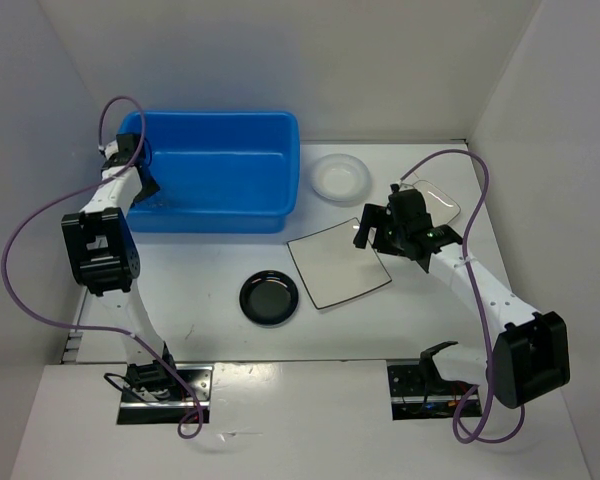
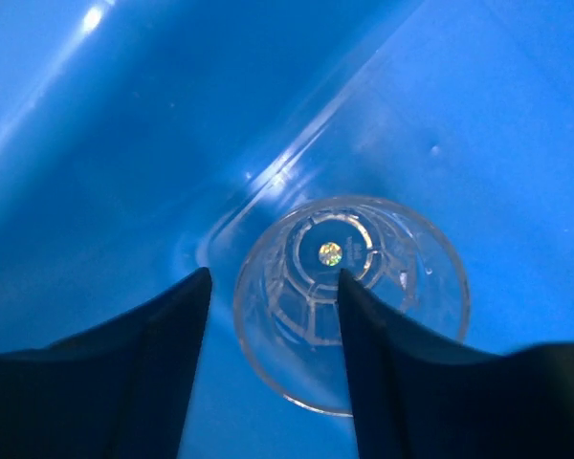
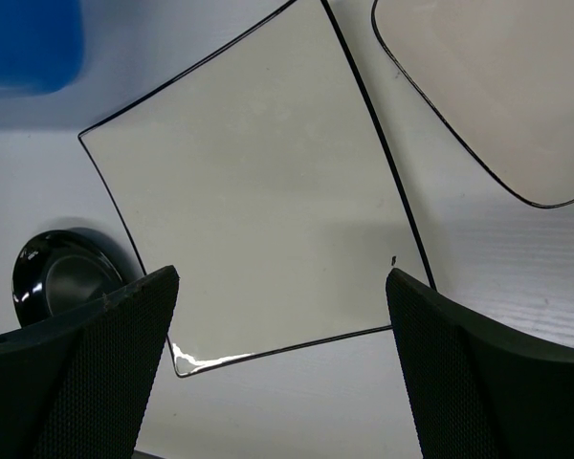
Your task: Place the mixed dishes into the plastic bin
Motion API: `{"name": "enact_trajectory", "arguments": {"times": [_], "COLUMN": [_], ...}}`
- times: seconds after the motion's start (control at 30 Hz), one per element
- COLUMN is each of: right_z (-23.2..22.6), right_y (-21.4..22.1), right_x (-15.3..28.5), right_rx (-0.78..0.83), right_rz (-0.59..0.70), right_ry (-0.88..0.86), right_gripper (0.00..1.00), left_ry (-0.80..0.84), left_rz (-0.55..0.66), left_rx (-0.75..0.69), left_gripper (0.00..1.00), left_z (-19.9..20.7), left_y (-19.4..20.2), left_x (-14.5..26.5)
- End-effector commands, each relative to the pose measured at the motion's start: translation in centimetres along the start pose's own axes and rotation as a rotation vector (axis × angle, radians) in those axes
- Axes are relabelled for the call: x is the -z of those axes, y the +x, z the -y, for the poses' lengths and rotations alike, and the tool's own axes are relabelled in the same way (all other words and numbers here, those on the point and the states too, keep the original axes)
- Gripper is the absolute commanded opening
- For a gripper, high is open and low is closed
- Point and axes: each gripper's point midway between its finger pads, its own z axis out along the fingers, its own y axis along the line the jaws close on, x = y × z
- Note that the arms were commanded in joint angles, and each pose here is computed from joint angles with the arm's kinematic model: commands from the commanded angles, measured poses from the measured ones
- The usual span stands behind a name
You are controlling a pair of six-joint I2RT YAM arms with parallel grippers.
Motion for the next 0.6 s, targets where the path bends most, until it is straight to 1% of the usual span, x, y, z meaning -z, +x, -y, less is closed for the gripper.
{"name": "enact_trajectory", "arguments": {"times": [0.0,0.1,0.13,0.17,0.2,0.27,0.3,0.37,0.4,0.47,0.5,0.57], "right_z": [-0.3,-0.3,-0.3,-0.3,-0.3,-0.3,-0.3,-0.6,-0.6,-1.0,-1.1,-1.2], "right_y": [-1.1,-1.1,-1.1,-1.1,-1.1,-1.1,-1.1,-1.4,-1.4,-1.8,-2.0,-2.2], "right_x": [0.4,0.4,0.4,0.4,0.4,0.4,0.4,0.5,0.5,0.7,0.6,0.5], "right_rx": [-0.009,-0.009,-0.009,-0.009,-0.009,-0.009,-0.009,-0.009,-0.009,-0.009,-0.009,-0.009], "right_rz": [0.051,0.051,0.051,0.051,0.051,0.051,0.051,0.055,0.055,0.061,0.061,0.061], "right_ry": [-0.019,-0.019,-0.019,-0.019,-0.019,-0.019,-0.019,-0.031,-0.031,-0.045,-0.045,-0.045], "right_gripper": [0.94,0.94,0.94,0.94,0.94,0.94,0.94,0.94,0.94,0.94,0.94,0.94], "left_ry": [0.006,0.028,0.032,0.052,0.077,0.102,0.129,0.160,0.187,0.233,0.257,0.305], "left_rz": [0.078,0.126,0.135,0.148,0.175,0.197,0.233,0.278,0.315,0.345,0.373,0.391], "left_rx": [-0.007,0.003,0.008,0.015,0.020,0.031,0.048,0.068,0.083,0.095,0.106,0.110], "left_gripper": [0.65,0.70,0.74,0.82,0.83,0.84,0.87,0.87,0.87,0.87,0.87,0.87], "left_z": [-0.2,0.0,-0.1,0.2,0.3,0.4,0.5,0.5,0.4,0.6,0.4,0.6], "left_y": [-2.0,-4.0,-4.4,-5.0,-6.1,-6.9,-8.2,-9.6,-10.8,-11.8,-12.5,-12.9], "left_x": [1.1,2.6,3.1,3.7,5.1,6.4,8.1,10.0,11.9,13.9,15.6,17.3]}}
